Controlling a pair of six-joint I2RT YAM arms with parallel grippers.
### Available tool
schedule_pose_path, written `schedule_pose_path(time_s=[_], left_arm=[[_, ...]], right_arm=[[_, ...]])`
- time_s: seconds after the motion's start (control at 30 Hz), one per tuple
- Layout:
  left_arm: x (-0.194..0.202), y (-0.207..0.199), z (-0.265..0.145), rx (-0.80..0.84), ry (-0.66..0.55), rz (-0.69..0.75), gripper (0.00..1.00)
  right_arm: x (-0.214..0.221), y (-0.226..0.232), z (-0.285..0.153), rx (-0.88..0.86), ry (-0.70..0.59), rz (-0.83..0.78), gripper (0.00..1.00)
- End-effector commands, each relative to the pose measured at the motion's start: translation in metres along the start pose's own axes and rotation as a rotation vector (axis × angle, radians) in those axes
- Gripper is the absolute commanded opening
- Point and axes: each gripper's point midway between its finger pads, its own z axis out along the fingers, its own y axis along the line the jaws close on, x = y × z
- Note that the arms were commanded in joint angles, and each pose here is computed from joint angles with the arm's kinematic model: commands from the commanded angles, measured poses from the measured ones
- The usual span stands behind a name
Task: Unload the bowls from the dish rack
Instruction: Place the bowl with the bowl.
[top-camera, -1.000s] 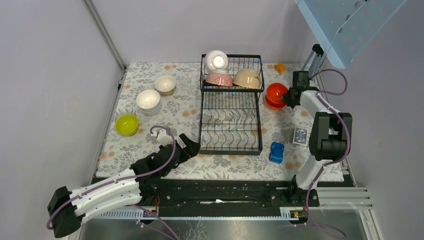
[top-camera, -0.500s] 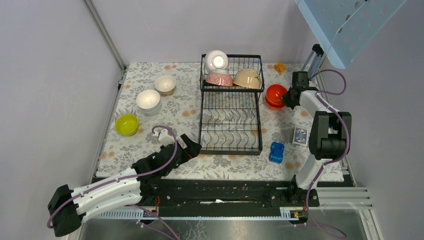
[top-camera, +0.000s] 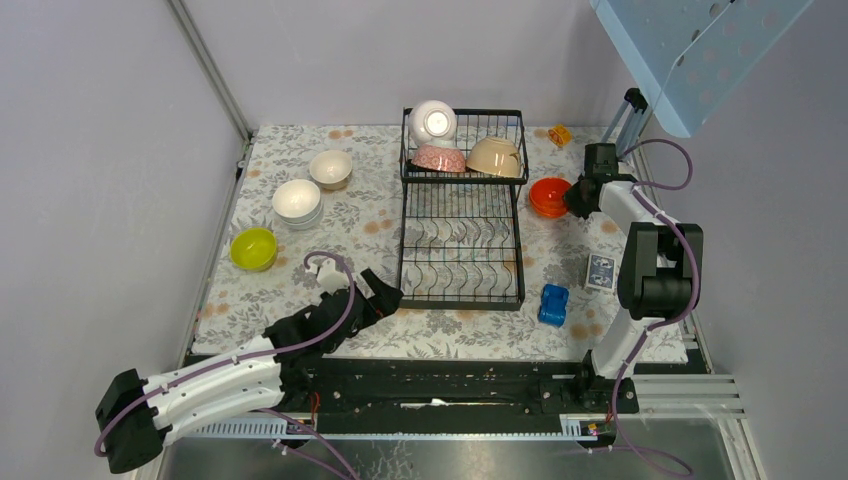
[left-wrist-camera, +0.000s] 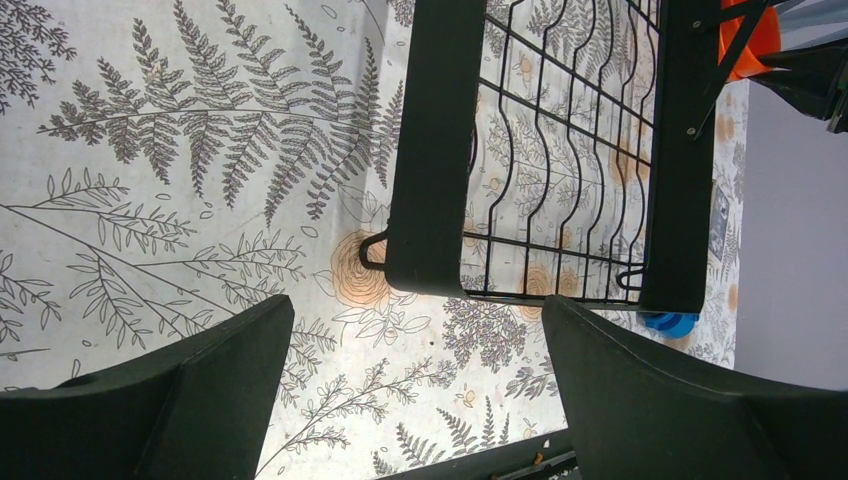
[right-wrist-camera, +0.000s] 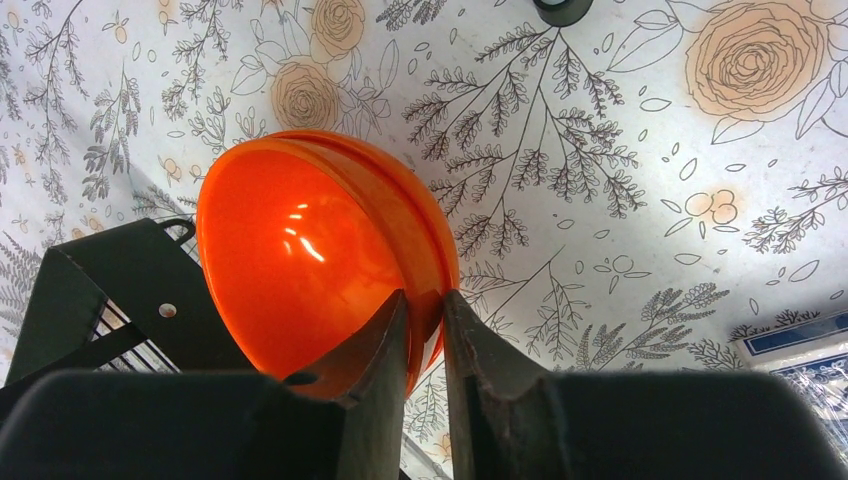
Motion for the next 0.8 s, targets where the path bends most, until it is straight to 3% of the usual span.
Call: schedule_pose_path(time_s=[0.0,0.4,0.77], left_arm=[[-0.002,-0.010,0.000,0.040,-0.007,-0.029,0.99],[-0.002,-0.013,-0.001,0.051,-0.002,-0.032,0.99],[0.001,-0.011,-0.003,0.056,0.012,-0.036,0.99]], right_arm=[[-0.005,0.001,-0.002,-0.007,-0.018,0.000,0.27],[-0.013,0.004,-0.023,-0.030,-0.040,-0.011,0.41],[-0.010,-0.006,-0.026,-0.014,-0.050,-0.041,0.37]])
